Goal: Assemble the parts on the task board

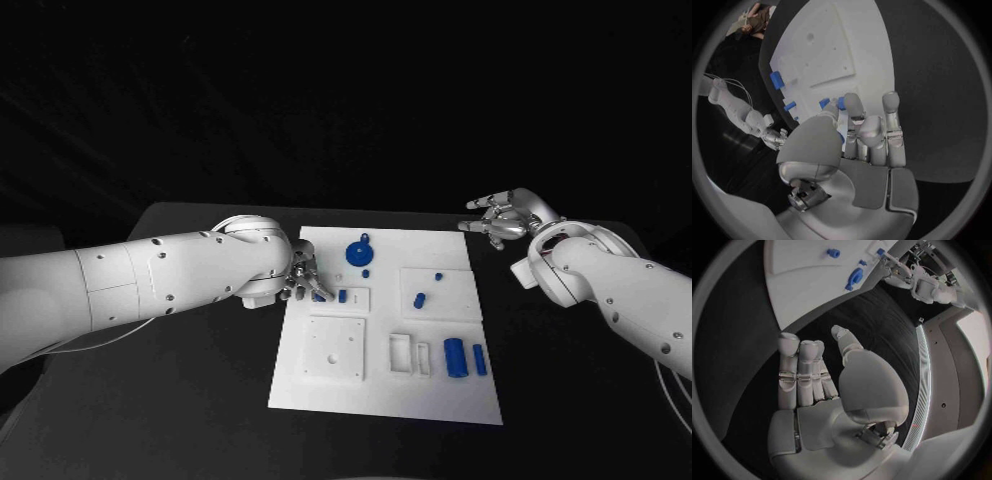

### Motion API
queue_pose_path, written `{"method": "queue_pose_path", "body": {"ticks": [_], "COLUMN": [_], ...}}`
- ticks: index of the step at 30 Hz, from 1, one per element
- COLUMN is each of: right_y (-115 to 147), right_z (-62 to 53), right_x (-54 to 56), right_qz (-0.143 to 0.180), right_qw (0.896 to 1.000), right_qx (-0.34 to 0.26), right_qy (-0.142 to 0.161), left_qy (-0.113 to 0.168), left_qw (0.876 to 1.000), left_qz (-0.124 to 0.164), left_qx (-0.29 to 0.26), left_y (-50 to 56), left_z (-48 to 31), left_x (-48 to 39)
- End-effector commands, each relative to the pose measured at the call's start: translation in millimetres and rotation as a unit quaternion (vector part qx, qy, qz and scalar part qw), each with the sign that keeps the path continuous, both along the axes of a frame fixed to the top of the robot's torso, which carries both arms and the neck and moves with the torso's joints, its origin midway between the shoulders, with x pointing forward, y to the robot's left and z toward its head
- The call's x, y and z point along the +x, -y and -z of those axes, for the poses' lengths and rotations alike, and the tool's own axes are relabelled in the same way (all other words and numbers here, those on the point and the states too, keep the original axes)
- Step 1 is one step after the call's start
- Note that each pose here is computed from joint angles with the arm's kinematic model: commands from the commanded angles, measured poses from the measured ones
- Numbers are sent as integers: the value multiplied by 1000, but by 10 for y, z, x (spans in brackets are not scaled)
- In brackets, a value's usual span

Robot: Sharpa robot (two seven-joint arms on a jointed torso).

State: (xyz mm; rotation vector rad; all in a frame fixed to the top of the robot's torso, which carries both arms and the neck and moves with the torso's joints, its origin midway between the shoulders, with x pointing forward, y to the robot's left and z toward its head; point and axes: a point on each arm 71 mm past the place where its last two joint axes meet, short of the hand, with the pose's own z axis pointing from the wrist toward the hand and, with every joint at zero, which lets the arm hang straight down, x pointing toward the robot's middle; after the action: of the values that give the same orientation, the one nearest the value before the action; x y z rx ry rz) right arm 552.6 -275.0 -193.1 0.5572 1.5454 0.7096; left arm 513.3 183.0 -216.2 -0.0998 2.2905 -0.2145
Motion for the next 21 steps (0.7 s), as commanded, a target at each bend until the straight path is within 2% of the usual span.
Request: {"method": "queue_pose_path", "body": {"ticks": [1, 12, 21], "right_y": [-16, -17, -18], "right_z": [7, 10, 11], "right_x": [-3, -4, -5], "right_qz": [-8, -8, -8], "right_qw": [1000, 1000, 1000], "right_qx": [-1, -1, -1], "right_qy": [-2, -2, -3], "left_qy": [-6, -6, -12], "left_qw": [1000, 1000, 1000], "left_qz": [2, 1, 7], "left_qx": [8, 10, 12], "left_y": [0, 27, 77], "left_z": [23, 12, 11], "left_x": [-2, 44, 45]}}
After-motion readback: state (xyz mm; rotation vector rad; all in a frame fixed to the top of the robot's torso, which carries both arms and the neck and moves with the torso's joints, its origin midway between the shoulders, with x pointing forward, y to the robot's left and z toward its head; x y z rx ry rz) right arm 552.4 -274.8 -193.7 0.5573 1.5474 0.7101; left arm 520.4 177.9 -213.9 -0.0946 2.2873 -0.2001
